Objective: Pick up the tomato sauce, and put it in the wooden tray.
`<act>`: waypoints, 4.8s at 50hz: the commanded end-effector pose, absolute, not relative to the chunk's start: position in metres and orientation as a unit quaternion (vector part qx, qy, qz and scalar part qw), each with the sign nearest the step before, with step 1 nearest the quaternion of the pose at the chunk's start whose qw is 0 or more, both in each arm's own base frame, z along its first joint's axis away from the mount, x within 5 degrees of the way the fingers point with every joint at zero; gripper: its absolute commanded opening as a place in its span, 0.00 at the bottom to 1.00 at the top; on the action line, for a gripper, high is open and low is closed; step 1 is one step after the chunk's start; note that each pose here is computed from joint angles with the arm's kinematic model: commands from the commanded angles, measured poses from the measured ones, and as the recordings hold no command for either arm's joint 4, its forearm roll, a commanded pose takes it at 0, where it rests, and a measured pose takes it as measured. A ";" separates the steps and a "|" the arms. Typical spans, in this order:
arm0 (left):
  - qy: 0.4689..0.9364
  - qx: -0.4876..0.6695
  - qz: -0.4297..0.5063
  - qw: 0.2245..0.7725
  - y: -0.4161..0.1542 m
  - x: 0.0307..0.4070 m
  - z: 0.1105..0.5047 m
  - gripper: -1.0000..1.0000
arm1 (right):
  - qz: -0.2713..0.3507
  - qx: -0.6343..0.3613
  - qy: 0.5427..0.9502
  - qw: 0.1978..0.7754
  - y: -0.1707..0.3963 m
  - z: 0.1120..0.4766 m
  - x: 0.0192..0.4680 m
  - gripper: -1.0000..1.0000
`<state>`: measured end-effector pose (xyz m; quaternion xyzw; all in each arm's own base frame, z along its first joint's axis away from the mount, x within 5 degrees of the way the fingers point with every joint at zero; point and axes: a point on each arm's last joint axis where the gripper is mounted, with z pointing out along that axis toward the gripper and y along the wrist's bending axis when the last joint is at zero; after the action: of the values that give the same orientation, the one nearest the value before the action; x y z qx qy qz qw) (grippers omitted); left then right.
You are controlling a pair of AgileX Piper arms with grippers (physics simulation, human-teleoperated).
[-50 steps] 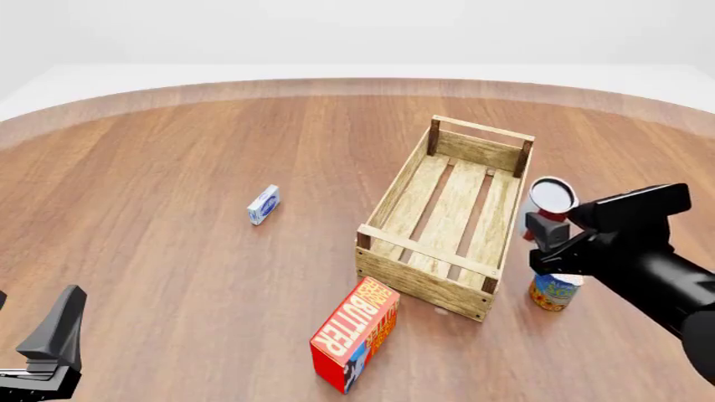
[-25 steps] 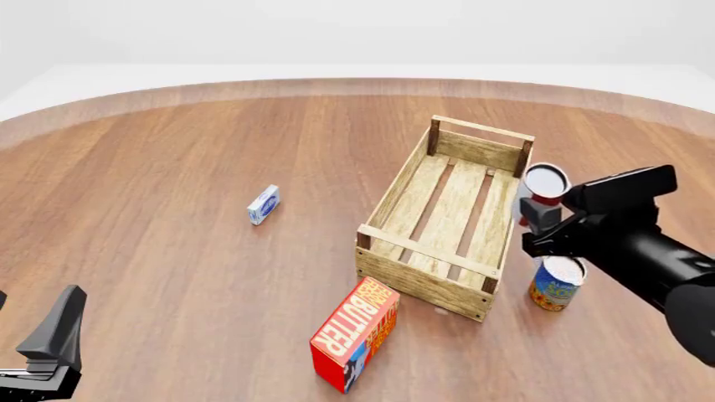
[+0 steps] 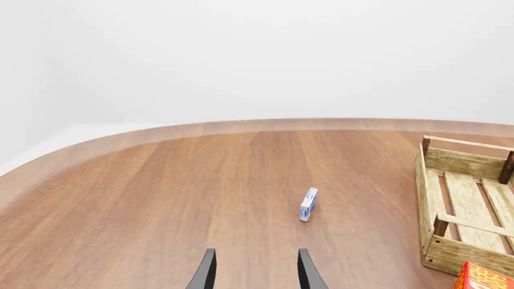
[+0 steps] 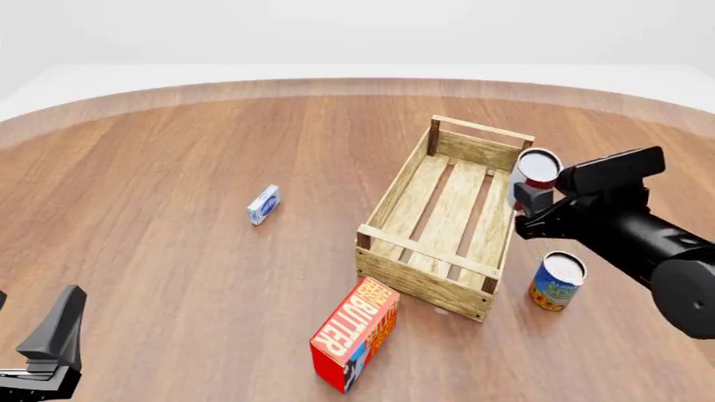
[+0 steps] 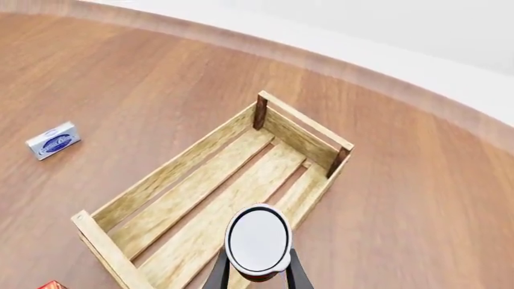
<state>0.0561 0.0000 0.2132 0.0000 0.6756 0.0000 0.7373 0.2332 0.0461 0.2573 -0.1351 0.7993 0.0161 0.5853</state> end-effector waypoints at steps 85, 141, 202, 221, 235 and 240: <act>0.676 0.000 0.000 0.737 0.000 0.056 0.213 1.00 | 0.043 -0.139 0.818 0.557 0.080 0.196 0.319 0.00; 0.676 0.000 0.000 0.737 0.000 0.056 0.213 1.00 | 0.050 -0.136 0.831 0.537 0.092 0.157 0.354 0.00; 0.676 0.000 0.000 0.737 0.000 0.056 0.213 1.00 | 0.045 -0.123 0.834 0.536 0.084 0.151 0.359 1.00; 0.676 0.000 0.000 0.737 0.000 0.056 0.213 1.00 | 0.043 -0.122 0.831 0.542 0.080 0.166 0.351 1.00; 0.676 0.000 0.000 0.737 0.000 0.056 0.213 1.00 | 0.040 -0.125 0.826 0.548 0.077 0.180 0.340 1.00; 0.676 0.000 0.000 0.737 0.000 0.056 0.213 1.00 | 0.038 -0.126 0.823 0.552 0.076 0.188 0.336 1.00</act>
<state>0.0561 0.0000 0.2132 0.0000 0.6756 0.0000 0.7373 0.3433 0.0782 0.1764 -0.1249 0.8273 0.0406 0.5462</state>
